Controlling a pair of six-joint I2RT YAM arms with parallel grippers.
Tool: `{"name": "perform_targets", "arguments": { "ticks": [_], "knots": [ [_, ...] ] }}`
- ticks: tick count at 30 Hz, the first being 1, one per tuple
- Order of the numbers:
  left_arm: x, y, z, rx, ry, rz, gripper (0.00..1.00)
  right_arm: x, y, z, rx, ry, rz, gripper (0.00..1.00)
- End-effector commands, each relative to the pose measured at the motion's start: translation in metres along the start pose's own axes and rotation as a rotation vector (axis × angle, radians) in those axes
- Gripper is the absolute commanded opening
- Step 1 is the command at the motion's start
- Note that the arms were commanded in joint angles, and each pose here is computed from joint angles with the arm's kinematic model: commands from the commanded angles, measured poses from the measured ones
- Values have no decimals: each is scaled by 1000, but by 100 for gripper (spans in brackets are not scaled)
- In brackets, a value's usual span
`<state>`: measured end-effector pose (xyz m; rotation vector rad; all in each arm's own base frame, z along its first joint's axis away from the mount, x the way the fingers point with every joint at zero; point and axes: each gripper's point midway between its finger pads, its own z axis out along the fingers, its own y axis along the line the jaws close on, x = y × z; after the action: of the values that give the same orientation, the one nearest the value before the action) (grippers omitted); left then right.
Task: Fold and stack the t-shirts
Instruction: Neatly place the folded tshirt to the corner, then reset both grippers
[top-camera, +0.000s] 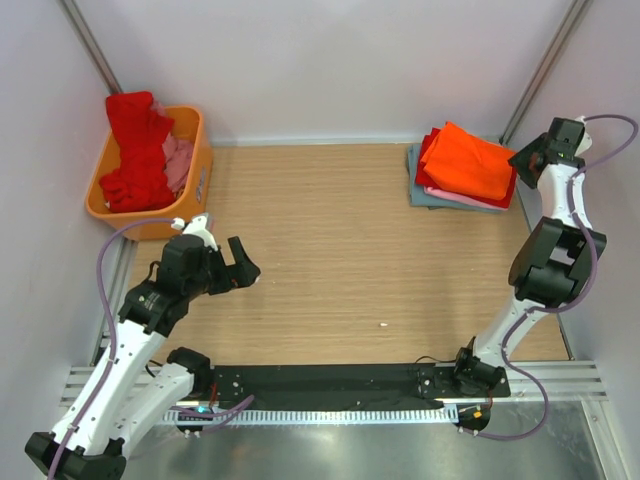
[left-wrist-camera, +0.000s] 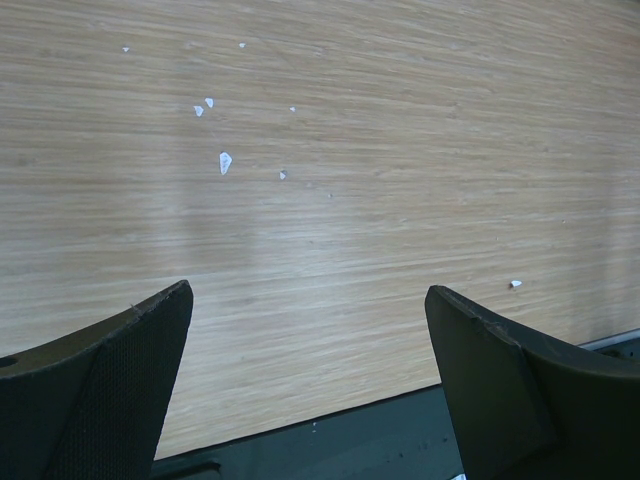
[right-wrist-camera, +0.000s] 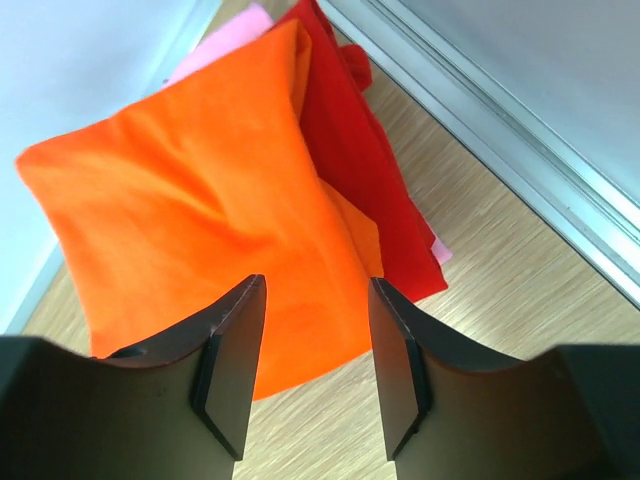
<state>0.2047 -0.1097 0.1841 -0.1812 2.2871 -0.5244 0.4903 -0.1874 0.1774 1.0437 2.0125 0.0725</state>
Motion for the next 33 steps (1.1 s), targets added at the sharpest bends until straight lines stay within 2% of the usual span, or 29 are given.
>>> {"name": "perform_targets", "arguments": {
  "ticks": [1, 5, 9, 11, 12, 14, 16, 18, 19, 21, 22, 24, 25, 26, 27, 29, 30, 33],
  "knots": [
    [-5, -4, 0, 26, -23, 8, 100, -19, 9, -24, -21, -79, -10, 52],
    [-6, -5, 0, 27, -26, 6, 100, -2, 37, -16, -165, 14, 16, 51],
    [-6, -4, -1, 27, -28, 8, 100, 20, 44, -15, -143, 64, -37, 49],
    [-6, -5, -1, 28, -31, 8, 100, 25, 54, -40, -146, 33, -93, 50],
    [-7, -5, -2, 29, -34, 8, 100, 40, 77, -55, -189, 25, -190, 52],
    [-6, -4, -1, 25, -34, 8, 100, 53, 96, -92, -230, 1, -265, 54],
    [-7, -3, 0, 21, -33, 8, 100, 94, 111, -114, -284, 50, -336, 56],
    [-6, -3, 0, 18, -28, 8, 100, 114, 133, -157, -417, 50, -365, 59],
    [-6, -3, 0, 16, -27, 8, 100, 149, 129, -166, -446, 104, -396, 60],
    [-6, -1, 1, 7, -25, 7, 100, 160, 137, -208, -562, 56, -393, 67],
    [-6, -1, 0, 5, -25, 6, 100, 199, 127, -214, -606, 137, -404, 68],
    [-7, -1, 1, 3, -30, 7, 100, 207, 127, -250, -720, 94, -359, 71],
    [-7, 0, 1, -2, -31, 9, 100, 241, 109, -246, -728, 165, -359, 72],
    [-7, 1, 1, -6, -30, 7, 100, 249, 106, -255, -755, 187, -290, 72],
    [-8, 1, 1, -7, -32, 9, 100, 245, 106, -273, -828, 147, -250, 72],
    [-8, -2, 1, 4, -26, 13, 100, 279, 84, -274, -849, 228, -181, 74],
    [-9, -3, 0, 10, -27, 20, 100, 276, 82, -287, -900, 204, -149, 74],
    [-19, 2, -8, -22, -83, 17, 100, 298, 60, -284, -898, 248, -112, 75]
  ]
}}
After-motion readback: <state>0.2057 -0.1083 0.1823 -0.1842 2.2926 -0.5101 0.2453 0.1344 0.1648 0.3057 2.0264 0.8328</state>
